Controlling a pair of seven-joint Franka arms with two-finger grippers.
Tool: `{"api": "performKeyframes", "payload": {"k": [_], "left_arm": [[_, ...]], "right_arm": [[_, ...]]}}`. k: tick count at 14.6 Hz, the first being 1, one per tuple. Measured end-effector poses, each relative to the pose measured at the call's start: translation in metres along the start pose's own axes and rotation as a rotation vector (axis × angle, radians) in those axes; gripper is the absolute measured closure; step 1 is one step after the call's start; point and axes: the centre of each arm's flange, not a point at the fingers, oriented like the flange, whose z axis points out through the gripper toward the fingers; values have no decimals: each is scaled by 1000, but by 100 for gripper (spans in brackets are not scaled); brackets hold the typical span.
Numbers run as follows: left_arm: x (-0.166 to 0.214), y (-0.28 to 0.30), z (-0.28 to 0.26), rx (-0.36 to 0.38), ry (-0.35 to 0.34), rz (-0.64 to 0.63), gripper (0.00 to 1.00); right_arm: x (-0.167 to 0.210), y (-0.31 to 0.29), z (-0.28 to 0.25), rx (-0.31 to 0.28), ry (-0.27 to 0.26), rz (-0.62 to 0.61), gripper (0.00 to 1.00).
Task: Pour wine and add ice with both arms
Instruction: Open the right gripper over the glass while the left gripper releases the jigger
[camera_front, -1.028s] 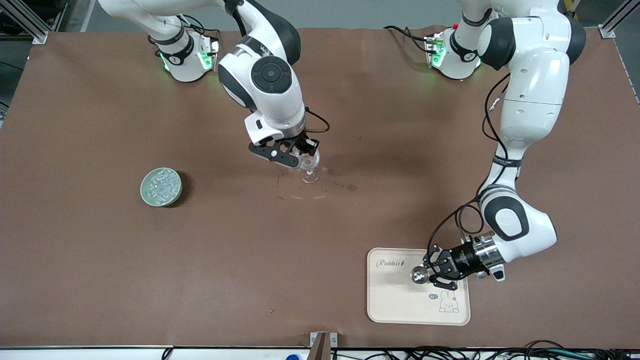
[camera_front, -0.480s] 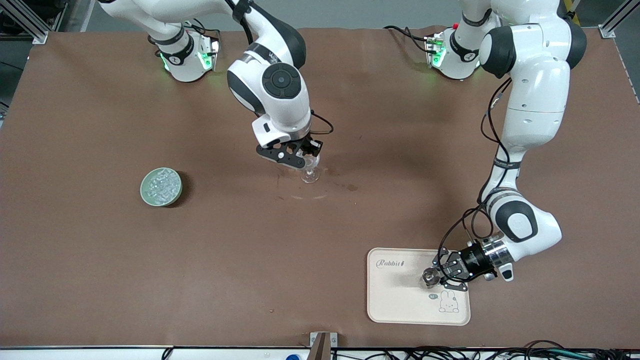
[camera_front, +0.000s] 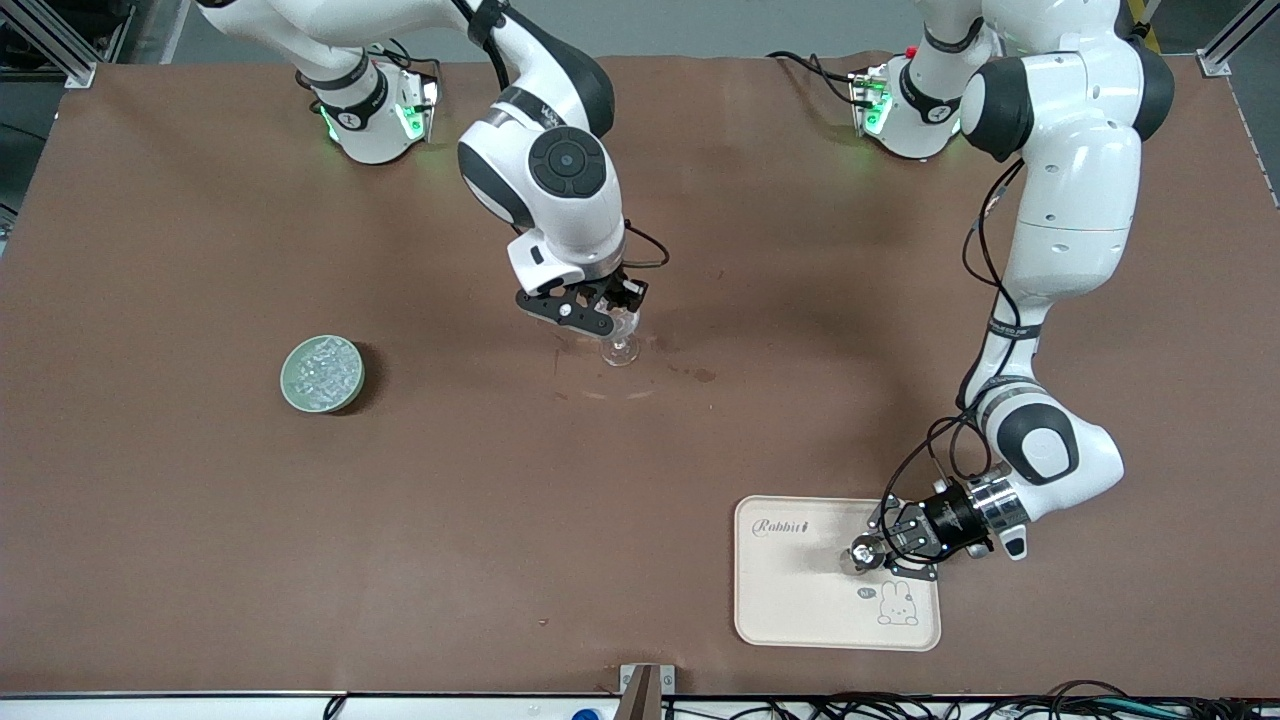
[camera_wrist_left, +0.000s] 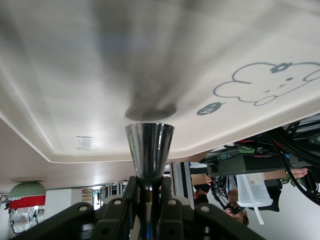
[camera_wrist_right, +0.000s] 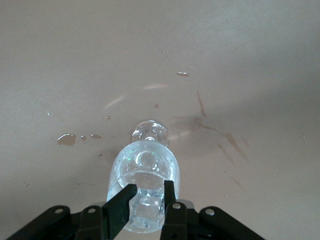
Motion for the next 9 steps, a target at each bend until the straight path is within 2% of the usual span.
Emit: {"api": "performKeyframes", "payload": {"k": [1,2,4,5,8,9], "left_arm": [[2,2,-5,-2,-11,4,79],[4,5,-11,-7,-21,7,74],[9,9,-20,-14,-29,5,54],[10,9,-22,-14,-33,12,44],[10,9,-21,-10,-39,32,15],[10,9,-23,-6,-40,36,7]], "right_arm": [[0,0,1,0,-1,0,71],[0,0,2,0,-2,0,71],[1,-1,4,0,-3,0,68],[1,-1,4,-1,-4,0,62],[1,-1,4,1,-3,0,33],[1,-1,3,3,-3,1,30]]}}
